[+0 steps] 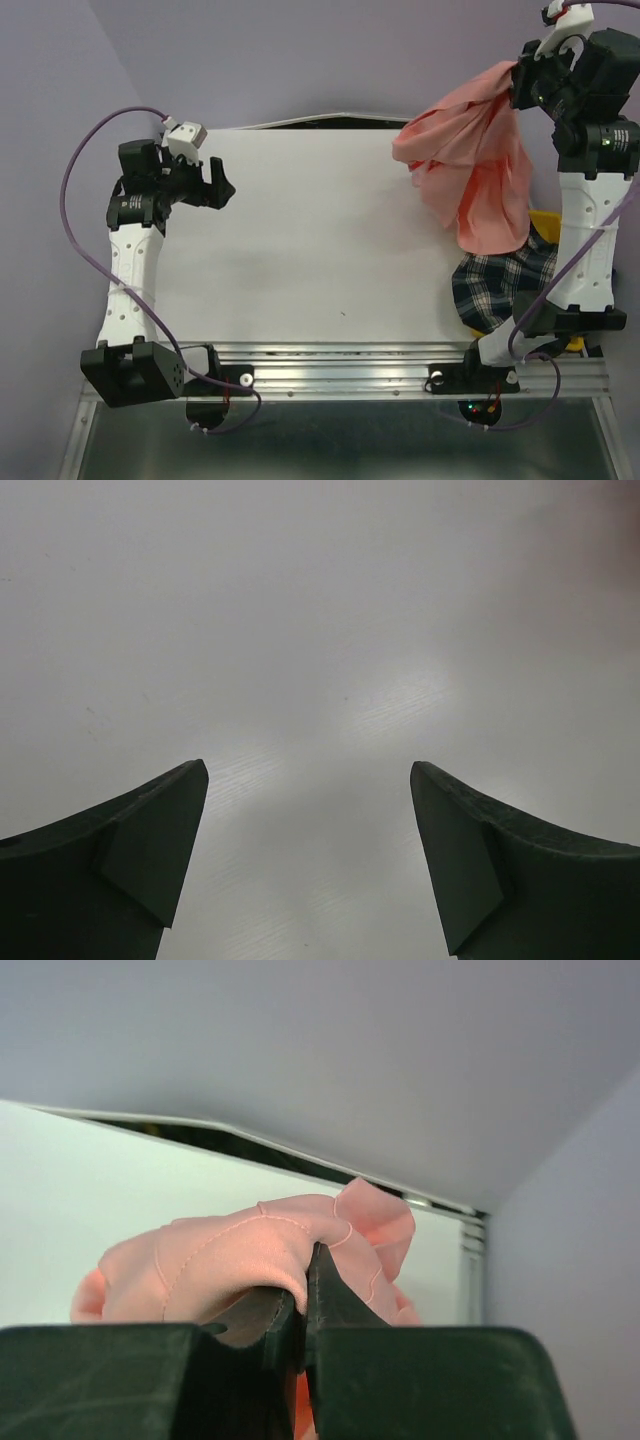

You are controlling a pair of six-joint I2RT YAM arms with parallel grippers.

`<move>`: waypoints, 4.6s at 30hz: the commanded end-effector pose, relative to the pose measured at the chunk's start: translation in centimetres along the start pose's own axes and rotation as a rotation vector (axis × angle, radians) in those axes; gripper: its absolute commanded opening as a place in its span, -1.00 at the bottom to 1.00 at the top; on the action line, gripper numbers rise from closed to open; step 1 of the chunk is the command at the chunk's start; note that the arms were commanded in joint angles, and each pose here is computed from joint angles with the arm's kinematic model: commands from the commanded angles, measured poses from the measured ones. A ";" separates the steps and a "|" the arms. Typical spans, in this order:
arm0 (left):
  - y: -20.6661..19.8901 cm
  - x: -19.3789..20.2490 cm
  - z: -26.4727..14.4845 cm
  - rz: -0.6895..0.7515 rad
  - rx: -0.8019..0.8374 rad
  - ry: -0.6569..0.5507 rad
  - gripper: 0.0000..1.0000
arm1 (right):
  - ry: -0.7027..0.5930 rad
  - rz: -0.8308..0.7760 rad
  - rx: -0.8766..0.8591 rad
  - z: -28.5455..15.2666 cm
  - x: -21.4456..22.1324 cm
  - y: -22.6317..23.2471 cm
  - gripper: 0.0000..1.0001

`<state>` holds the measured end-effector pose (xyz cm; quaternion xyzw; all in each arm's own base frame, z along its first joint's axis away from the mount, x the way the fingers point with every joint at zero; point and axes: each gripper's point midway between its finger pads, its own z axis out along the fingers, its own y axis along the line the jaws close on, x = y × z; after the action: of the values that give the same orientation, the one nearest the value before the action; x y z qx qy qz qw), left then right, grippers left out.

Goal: Fold and stack the skirts
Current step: Move the skirt to the center of the board, then flatten the skirt out

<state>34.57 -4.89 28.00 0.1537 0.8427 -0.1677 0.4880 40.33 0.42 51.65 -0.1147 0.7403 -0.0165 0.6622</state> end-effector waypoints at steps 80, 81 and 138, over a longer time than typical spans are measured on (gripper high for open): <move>-25.7 15.5 17.7 0.688 0.619 0.273 -0.40 | 0.824 0.262 -0.633 1.2 42.6 28.6 -0.99; -26.0 15.6 17.1 0.686 0.644 0.268 -0.34 | 0.830 0.270 -0.638 1.2 42.7 28.8 -0.99; -30.3 18.0 4.9 0.847 0.851 0.247 -1.00 | 0.852 0.281 -0.546 1.5 42.7 25.6 -0.99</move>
<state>20.69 -33.09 8.13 0.6706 0.6536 -0.1640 0.3101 32.08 17.95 2.40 -0.1568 0.9373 0.2391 0.1994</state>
